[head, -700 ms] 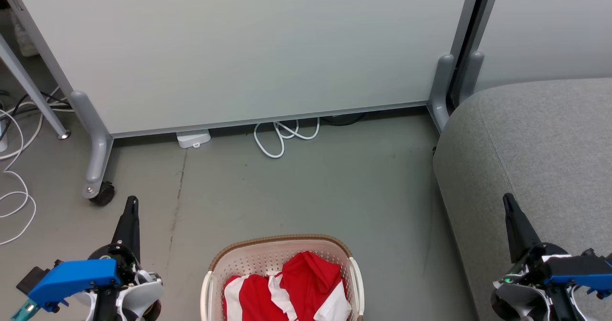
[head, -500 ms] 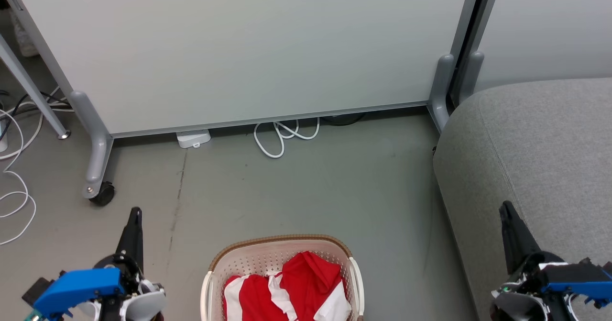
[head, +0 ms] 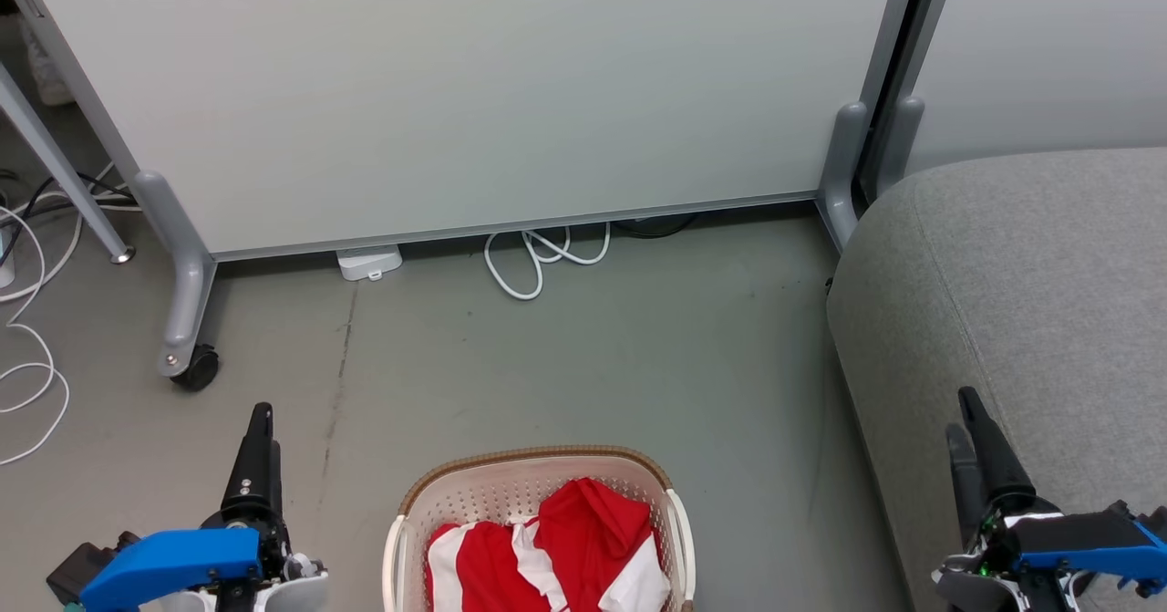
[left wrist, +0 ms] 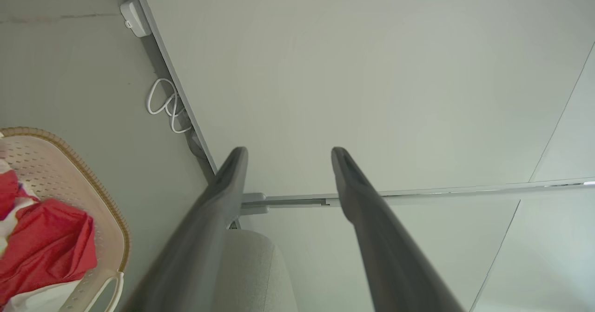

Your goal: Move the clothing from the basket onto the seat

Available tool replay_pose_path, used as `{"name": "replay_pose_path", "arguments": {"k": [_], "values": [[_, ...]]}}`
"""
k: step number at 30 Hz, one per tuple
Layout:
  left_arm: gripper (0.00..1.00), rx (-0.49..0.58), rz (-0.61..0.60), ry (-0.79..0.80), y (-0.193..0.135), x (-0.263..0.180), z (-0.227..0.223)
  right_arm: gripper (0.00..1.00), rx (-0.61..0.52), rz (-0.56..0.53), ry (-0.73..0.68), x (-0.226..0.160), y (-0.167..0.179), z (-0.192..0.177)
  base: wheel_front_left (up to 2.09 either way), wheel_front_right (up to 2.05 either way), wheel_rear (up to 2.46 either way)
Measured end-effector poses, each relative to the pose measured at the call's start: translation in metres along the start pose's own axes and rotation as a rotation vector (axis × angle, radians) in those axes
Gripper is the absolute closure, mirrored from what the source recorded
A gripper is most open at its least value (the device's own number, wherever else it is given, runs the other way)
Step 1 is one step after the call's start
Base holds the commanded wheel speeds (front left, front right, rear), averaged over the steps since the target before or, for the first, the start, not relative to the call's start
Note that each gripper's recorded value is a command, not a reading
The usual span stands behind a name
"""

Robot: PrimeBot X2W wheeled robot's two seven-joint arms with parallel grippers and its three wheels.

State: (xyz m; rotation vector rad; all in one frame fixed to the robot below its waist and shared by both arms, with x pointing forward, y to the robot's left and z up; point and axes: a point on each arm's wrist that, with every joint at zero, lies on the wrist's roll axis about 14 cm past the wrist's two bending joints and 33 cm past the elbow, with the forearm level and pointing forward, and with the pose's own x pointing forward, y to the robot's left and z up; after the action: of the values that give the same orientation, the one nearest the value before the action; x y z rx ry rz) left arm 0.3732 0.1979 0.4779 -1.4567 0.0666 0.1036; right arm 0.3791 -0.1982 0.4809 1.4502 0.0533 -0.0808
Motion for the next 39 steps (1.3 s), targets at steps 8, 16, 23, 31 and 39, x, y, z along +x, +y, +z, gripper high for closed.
{"name": "replay_pose_path", "arguments": {"k": [8, 16, 23, 31, 39], "values": [[0.00, 0.194, -0.037, 0.004, -0.015, 0.004, -0.006, 0.00, -0.169, 0.019, 0.006, 0.002, 0.007, -0.004, 0.00, 0.00, 0.00], [0.00, 0.382, -0.036, 0.022, -0.017, 0.004, -0.017, 0.00, -0.339, 0.045, 0.009, 0.003, 0.015, -0.007, 0.00, 0.00, 0.00], [0.00, 0.535, -0.027, 0.020, -0.016, 0.004, -0.022, 0.00, -0.483, 0.064, 0.010, 0.003, 0.019, -0.011, 0.00, 0.00, 0.00], [0.00, 0.683, -0.034, 0.021, -0.017, 0.002, -0.026, 0.00, -0.629, 0.078, 0.018, 0.003, 0.020, -0.016, 0.00, 0.00, 0.00], [0.00, 0.806, -0.044, 0.023, -0.017, 0.001, -0.031, 0.00, -0.748, 0.092, 0.030, 0.003, 0.019, -0.023, 0.00, 0.00, 0.00]]}}
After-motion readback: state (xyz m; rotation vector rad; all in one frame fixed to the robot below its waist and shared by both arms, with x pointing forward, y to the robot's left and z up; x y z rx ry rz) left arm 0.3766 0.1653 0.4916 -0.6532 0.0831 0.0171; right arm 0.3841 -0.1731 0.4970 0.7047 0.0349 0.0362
